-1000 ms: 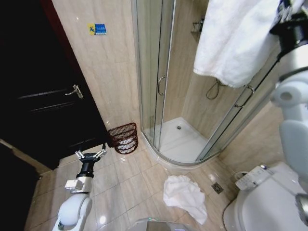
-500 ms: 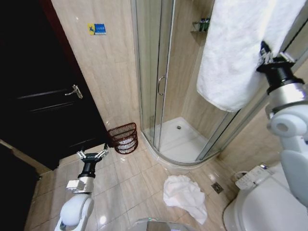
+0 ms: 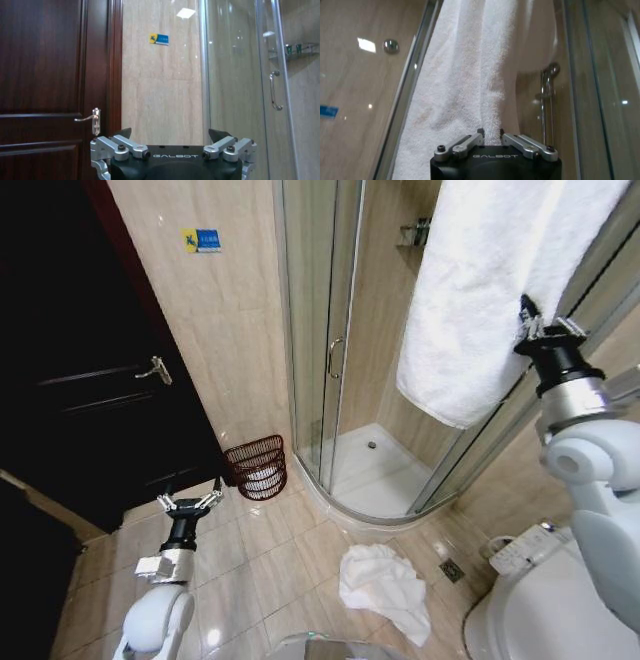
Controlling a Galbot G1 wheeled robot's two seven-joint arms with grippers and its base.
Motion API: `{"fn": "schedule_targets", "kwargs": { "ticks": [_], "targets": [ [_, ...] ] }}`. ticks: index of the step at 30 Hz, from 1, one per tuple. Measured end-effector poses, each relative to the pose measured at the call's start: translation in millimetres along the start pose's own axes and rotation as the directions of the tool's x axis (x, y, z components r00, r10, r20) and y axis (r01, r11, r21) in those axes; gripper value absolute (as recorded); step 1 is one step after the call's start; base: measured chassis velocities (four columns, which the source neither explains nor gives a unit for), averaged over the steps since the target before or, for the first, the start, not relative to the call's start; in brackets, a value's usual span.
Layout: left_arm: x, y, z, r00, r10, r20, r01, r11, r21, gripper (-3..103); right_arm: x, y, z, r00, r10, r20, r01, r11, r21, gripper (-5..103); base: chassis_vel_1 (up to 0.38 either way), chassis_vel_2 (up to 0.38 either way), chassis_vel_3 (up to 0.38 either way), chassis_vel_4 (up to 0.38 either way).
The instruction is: Discard the used towel into the hamper.
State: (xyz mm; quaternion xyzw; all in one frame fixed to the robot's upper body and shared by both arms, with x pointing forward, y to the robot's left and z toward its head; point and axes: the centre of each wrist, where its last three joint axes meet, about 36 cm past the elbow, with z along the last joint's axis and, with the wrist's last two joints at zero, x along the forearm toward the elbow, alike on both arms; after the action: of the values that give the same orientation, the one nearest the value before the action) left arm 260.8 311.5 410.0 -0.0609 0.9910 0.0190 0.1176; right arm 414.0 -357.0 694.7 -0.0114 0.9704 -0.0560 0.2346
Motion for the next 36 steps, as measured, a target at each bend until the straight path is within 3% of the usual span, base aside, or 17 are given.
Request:
{"fn": "schedule_targets", "kwargs": {
  "ticks": [10, 36],
  "targets": [
    [1.4, 7.8, -0.7, 1.0, -0.011, 0.017, 0.012, 1.0, -0.026, 100, 13.4, 5.8, 7.2, 1.0, -0.014, -0.018, 0.015, 1.0, 0.012, 4, 0.0, 0.0, 0.0, 0.0],
    [3.1, 10.2, 3.4, 0.999, -0.014, 0.046, 0.015, 1.0, -0.024, 100, 41.8, 20.3, 32.7, 0.998, -0.004, -0.068, 0.004, 1.0, 0.007, 4, 0.0, 0.0, 0.0, 0.0]
  ]
}}
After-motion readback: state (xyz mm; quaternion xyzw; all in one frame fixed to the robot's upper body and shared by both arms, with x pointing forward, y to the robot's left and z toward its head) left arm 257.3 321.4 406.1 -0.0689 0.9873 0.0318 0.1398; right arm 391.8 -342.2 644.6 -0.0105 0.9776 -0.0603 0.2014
